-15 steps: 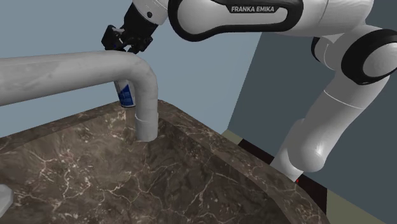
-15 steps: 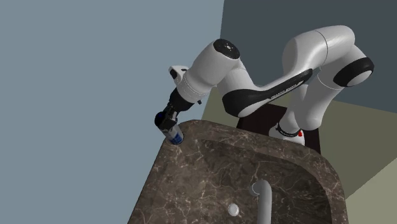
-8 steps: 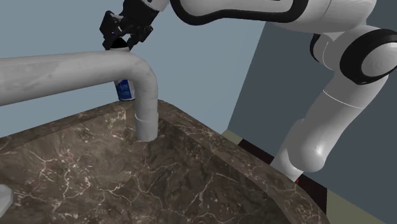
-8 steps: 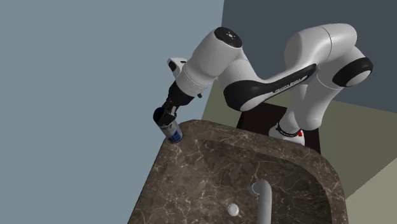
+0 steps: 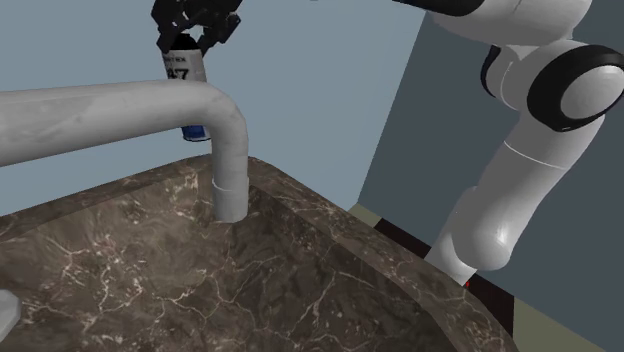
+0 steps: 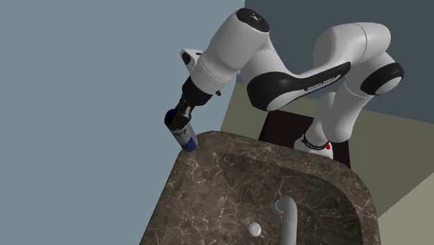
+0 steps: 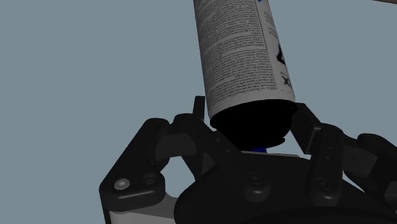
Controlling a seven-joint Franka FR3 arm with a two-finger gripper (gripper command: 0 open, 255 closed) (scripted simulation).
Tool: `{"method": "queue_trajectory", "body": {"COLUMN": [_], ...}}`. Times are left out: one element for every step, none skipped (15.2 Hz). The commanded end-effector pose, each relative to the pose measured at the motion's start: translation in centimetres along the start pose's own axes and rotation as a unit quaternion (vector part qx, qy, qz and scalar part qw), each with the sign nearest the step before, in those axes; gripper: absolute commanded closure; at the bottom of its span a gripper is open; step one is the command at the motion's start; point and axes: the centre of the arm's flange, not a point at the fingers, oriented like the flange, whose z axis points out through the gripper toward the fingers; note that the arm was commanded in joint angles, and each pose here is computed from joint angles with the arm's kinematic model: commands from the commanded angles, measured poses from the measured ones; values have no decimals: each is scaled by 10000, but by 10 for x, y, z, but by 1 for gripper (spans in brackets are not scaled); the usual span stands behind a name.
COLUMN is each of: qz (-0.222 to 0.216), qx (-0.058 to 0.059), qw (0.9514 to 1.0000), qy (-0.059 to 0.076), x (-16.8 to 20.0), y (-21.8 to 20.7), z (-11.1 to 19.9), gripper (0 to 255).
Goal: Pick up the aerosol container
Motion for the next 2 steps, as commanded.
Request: {"method": "queue_trajectory", "body": {"qz": [0,0], "qx": [0,0], "qw": [10000,10000], "qy": [3,3], "x": [3,3], "y": [-1,-1], "z": [-6,-6], "gripper": [255,255]}}
